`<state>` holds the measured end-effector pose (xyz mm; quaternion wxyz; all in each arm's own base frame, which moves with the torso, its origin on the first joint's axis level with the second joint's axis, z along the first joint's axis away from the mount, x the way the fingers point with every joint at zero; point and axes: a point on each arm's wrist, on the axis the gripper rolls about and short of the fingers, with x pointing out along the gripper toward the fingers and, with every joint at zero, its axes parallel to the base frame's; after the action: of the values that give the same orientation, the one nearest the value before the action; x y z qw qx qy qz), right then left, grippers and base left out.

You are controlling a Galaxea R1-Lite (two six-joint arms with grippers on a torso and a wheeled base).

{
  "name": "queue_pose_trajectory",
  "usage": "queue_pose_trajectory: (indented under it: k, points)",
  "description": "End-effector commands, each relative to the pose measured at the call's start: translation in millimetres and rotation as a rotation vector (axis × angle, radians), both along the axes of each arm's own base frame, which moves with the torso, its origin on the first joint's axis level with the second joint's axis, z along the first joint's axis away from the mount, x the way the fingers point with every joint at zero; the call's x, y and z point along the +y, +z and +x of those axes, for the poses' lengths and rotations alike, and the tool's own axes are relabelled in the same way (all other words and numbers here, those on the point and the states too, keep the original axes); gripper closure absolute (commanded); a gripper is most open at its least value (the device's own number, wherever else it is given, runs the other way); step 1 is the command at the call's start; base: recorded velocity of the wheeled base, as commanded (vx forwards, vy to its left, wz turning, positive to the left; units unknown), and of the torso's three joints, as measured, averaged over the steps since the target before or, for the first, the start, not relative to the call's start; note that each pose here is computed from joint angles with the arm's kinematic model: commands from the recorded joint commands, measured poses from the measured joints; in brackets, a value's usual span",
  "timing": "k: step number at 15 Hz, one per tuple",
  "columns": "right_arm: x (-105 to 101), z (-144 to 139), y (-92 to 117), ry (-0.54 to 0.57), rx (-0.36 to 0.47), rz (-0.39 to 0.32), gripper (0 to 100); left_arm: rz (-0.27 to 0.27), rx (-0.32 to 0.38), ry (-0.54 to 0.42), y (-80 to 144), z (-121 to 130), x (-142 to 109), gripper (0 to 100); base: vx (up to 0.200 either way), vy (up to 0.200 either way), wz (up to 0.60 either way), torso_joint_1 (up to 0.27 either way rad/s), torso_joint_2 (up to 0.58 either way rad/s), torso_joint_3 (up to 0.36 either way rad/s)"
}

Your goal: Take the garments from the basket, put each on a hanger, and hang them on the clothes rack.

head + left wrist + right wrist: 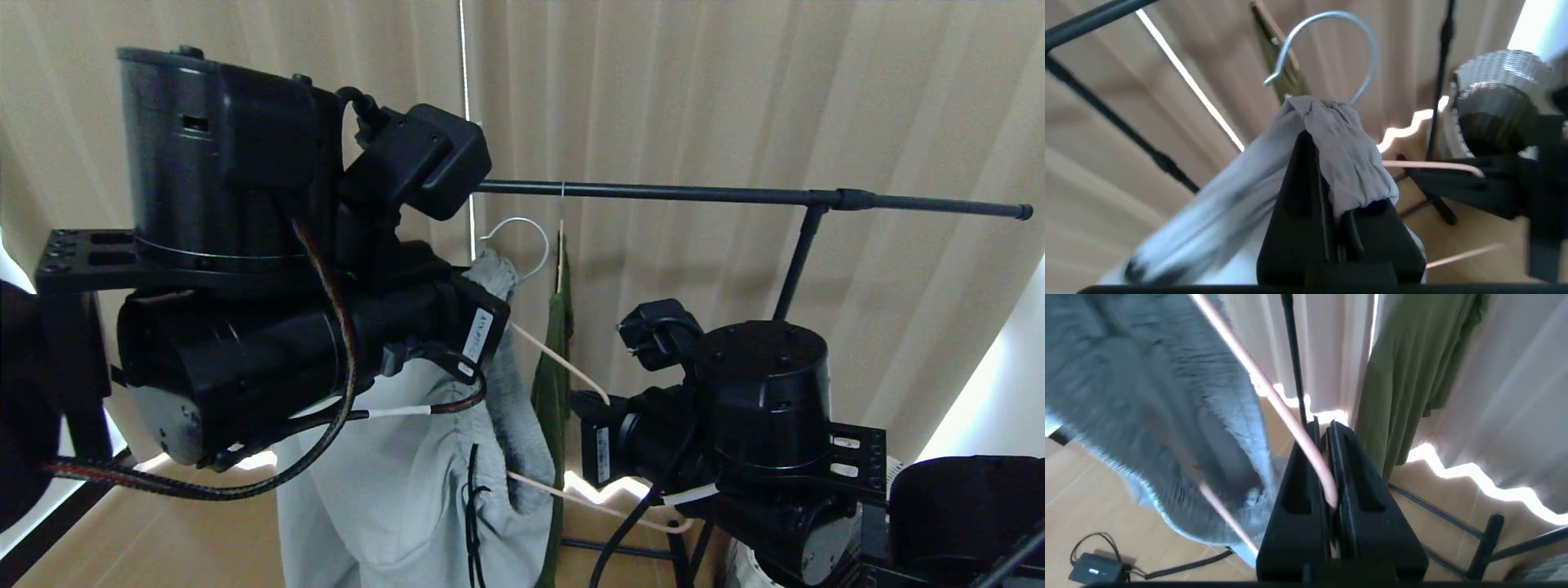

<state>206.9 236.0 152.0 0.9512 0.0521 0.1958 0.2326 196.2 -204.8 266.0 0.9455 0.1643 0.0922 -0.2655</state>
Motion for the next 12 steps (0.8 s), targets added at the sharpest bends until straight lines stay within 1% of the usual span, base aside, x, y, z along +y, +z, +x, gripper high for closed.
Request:
queue_pose_trajectory:
  k: [1,2,6,7,9,12]
  points:
    - [-2,2,4,-0.010,-0.020,0.020,100,0.032,-0.003,-0.012,-4,-9,8,100,0.000,0.000,0.00,0.000,0.00,0.000]
    - [-6,5,9,-0.023,-0.038,0.039,100,0.043,0.001,-0.012,-7,-11,11,100,0.000,0.000,0.00,0.000,0.00,0.000]
    - [-8,6,15,-0.032,-0.057,0.059,100,0.064,0.011,-0.007,-12,-12,14,100,0.000,0.000,0.00,0.000,0.00,0.000]
    - [-11,7,19,-0.039,-0.066,0.067,100,0.066,0.013,-0.004,-13,-11,15,100,0.000,0.000,0.00,0.000,0.00,0.000]
    - [-20,9,24,-0.057,-0.089,0.058,100,0.071,0.017,0.005,-15,-10,17,100,0.000,0.000,0.00,0.000,0.00,0.000]
    - [-28,7,34,-0.070,-0.111,0.078,100,0.094,0.038,0.003,-25,-13,20,100,0.000,0.000,0.00,0.000,0.00,0.000]
